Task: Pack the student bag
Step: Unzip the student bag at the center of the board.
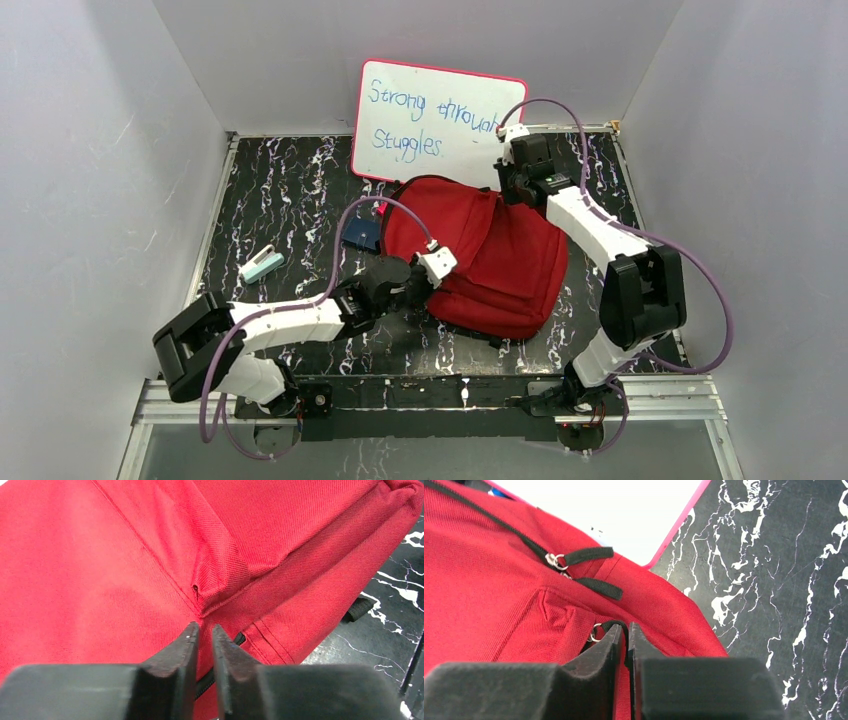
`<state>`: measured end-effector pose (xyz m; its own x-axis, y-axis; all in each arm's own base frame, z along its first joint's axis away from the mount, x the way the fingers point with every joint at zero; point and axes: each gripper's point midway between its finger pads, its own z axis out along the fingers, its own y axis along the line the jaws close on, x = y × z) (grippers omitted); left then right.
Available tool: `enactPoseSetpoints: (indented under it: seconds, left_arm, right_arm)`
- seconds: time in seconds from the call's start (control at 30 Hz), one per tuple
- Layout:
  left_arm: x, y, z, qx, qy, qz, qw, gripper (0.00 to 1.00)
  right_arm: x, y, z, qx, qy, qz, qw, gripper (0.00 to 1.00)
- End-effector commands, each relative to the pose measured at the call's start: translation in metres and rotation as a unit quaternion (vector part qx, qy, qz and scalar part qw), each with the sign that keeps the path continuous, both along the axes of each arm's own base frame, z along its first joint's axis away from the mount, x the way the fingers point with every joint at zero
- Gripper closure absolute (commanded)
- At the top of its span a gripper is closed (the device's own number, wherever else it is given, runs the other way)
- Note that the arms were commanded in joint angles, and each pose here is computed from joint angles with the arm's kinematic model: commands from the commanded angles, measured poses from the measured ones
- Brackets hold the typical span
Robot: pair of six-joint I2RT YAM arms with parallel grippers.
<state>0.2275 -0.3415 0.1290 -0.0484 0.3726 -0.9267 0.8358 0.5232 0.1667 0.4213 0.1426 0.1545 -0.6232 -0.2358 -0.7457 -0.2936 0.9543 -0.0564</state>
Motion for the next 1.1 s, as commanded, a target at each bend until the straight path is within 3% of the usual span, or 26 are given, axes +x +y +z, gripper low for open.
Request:
enactPoseSetpoints:
  seconds: [0.0, 0.27, 0.47, 0.73, 0.87, 1.07]
  left_arm:
    - [-0.001, 0.01, 0.011, -0.015, 0.007, 0.025, 1.0, 0.79]
    - [0.007, 0.01, 0.051, -0.058, 0.012, 0.063, 0.996, 0.59]
    - [0.037, 0.045, 0.08, -0.092, 0.057, 0.229, 0.967, 0.33]
    - [0.086, 0.142, 0.08, -0.12, 0.157, 0.413, 0.889, 0.31]
    - [0.101, 0.156, 0.07, -0.11, 0.176, 0.418, 0.884, 0.3]
    - [0.128, 0.135, 0.055, -0.104, 0.22, 0.371, 0.896, 0.26]
  right_arm:
    - [0.019, -0.013, 0.068, 0.035, -0.099, -0.037, 0.994, 0.73]
    - [-0.032, -0.016, 0.086, 0.092, -0.099, -0.036, 0.99, 0.5]
    - [-0.068, -0.027, 0.076, 0.107, -0.058, -0.07, 0.99, 0.43]
    - [-0.1, -0.026, 0.079, 0.148, -0.046, -0.074, 0.985, 0.38]
    - [-0.107, -0.024, 0.076, 0.161, -0.039, -0.071, 0.984, 0.37]
    - [-0.116, -0.021, 0.066, 0.169, -0.022, -0.064, 0.983, 0.37]
